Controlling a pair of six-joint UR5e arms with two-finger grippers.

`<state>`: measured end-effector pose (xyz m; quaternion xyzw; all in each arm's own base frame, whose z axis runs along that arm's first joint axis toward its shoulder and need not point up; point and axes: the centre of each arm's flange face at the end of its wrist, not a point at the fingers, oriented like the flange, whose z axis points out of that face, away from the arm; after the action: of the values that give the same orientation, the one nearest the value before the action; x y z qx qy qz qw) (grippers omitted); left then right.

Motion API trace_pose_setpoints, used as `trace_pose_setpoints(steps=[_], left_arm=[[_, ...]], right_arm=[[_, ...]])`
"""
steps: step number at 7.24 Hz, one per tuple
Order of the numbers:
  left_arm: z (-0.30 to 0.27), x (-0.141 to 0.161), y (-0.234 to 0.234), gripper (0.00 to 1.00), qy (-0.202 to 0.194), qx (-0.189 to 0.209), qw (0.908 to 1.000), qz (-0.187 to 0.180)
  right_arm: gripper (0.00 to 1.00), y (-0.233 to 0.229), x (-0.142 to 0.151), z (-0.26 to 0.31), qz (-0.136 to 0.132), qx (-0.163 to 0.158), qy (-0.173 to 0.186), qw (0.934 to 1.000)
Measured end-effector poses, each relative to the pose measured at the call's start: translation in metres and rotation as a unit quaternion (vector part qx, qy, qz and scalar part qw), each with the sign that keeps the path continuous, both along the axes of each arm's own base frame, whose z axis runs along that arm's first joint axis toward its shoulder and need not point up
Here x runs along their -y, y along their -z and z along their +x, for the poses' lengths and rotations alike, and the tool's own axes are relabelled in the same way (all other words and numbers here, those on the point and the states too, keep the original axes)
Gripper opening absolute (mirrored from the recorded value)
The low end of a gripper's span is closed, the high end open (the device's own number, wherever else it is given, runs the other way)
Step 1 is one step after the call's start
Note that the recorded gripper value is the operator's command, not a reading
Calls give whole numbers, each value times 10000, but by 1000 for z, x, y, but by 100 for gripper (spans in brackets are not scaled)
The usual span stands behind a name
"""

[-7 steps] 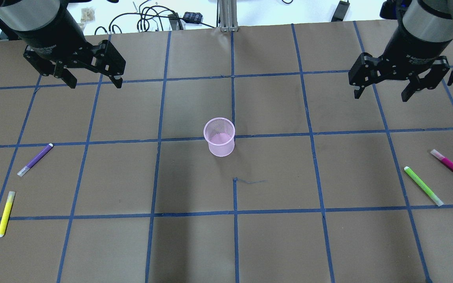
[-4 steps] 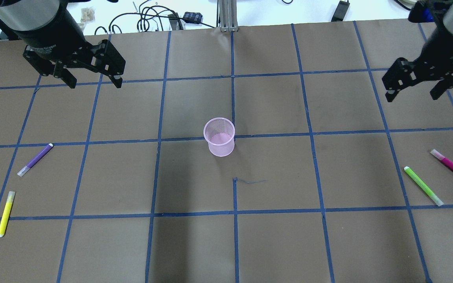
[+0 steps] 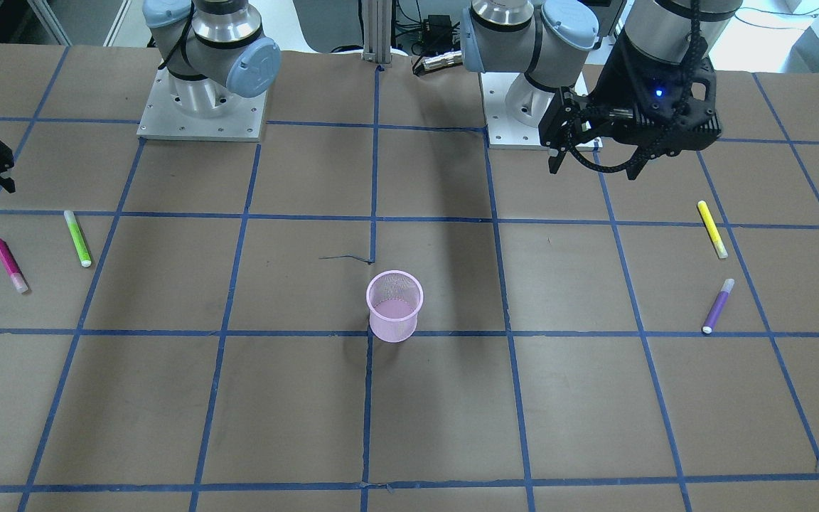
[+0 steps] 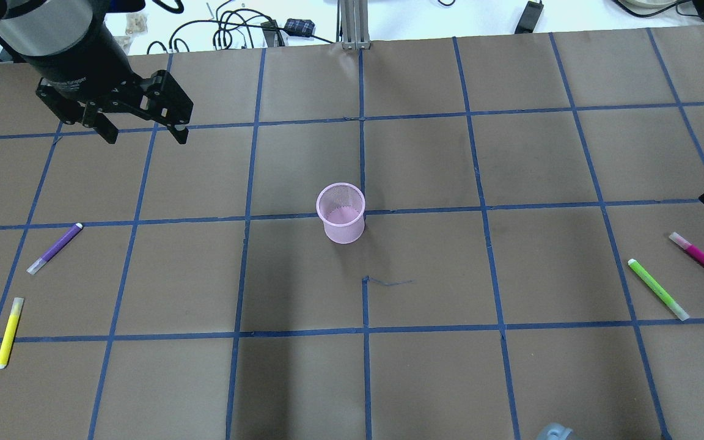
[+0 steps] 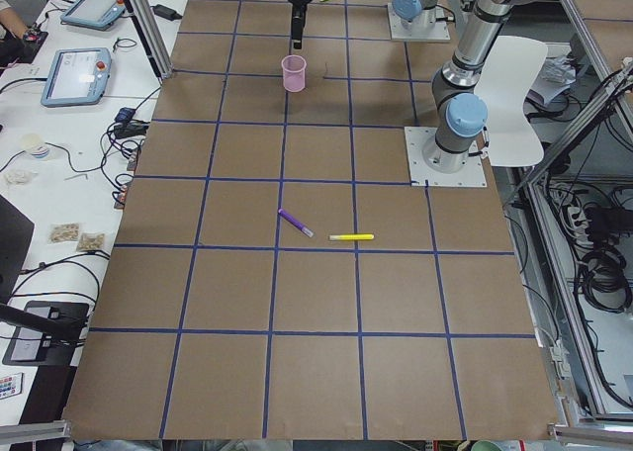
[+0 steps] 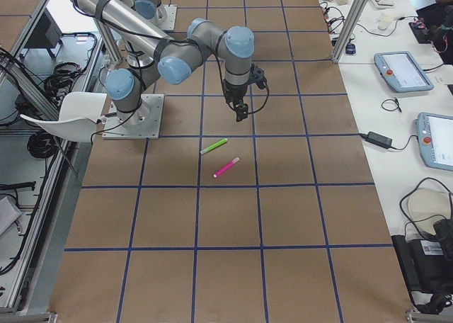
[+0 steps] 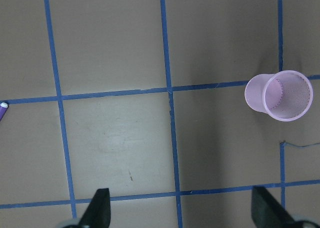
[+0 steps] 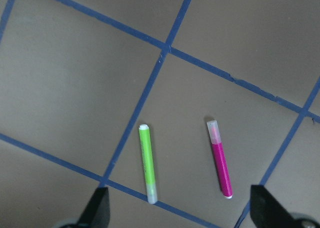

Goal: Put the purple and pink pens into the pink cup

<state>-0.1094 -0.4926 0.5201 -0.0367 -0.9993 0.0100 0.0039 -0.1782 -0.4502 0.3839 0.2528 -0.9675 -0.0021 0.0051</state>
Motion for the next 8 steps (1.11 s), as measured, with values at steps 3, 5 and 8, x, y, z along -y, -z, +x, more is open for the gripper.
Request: trace_pose_setpoints(steps=[3,5,8], left_arm=[[51,15,24,100,157,-45,9997,186],[72,23,43,100,433,-36,9988,244],[153,36,92,100,1026,-58,9945,202]], right_arm=[[100,47,-36,-64,17,269,-1292,9913],[100,97,-34,-107,53,324,-2043,9784],[100,151,-31,-134,97,407,-2342,9713]])
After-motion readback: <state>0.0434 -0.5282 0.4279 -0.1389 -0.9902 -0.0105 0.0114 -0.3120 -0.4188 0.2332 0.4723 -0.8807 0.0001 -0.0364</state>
